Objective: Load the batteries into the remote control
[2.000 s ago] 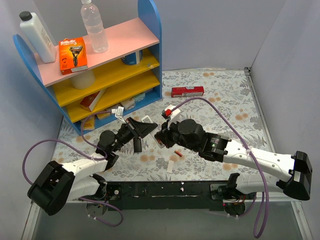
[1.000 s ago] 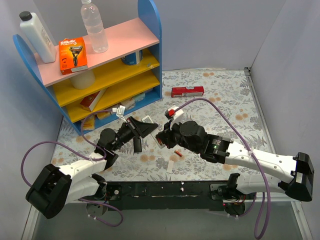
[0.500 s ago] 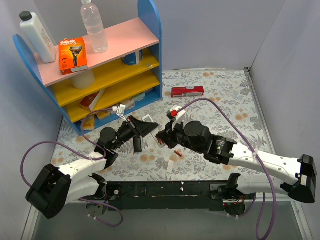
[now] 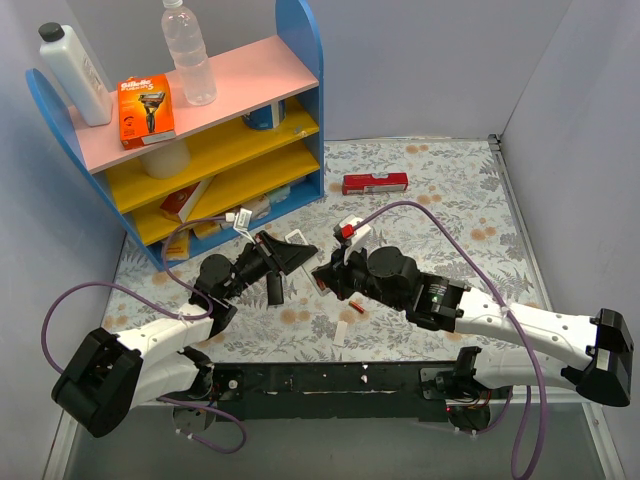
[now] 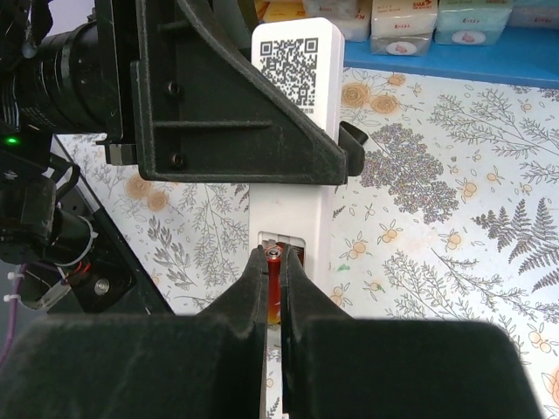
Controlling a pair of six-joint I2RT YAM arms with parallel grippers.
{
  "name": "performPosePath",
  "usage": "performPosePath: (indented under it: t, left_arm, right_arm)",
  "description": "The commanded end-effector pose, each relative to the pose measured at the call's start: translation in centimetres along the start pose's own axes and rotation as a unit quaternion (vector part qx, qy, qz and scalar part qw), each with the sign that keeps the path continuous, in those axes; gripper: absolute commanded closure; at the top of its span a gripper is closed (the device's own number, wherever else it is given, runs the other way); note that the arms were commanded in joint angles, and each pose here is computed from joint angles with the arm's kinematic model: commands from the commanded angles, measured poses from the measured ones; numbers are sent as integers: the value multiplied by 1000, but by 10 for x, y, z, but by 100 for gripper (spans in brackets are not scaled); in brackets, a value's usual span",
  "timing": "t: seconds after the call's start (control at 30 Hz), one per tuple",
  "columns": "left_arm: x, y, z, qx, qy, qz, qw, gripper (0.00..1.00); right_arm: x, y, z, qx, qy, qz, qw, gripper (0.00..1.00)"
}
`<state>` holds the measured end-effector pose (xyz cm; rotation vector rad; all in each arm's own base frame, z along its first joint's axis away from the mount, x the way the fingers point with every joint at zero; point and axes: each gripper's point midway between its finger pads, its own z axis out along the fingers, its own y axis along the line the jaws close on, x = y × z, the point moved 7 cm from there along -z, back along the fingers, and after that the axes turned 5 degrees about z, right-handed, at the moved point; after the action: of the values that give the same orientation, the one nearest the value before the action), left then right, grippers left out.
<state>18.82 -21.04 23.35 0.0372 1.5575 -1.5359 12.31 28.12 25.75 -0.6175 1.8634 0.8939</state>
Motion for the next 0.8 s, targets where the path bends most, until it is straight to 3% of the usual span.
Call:
performPosePath:
  t: [0.0,0.57,0.77]
  left_arm:
    - [-17,-22,4,41,-29,16,999,100]
    - [-20,-26,3,54,-44,-2,998,100]
    - [-20,-25,0,53,-52,-13,997,100]
  right_arm:
    - [1,0,2,-1,-11,1,1000,99]
    - [8,5,7,-22,14,-6,1000,98]
    - [10,2,4,-15,16,-6,1000,87]
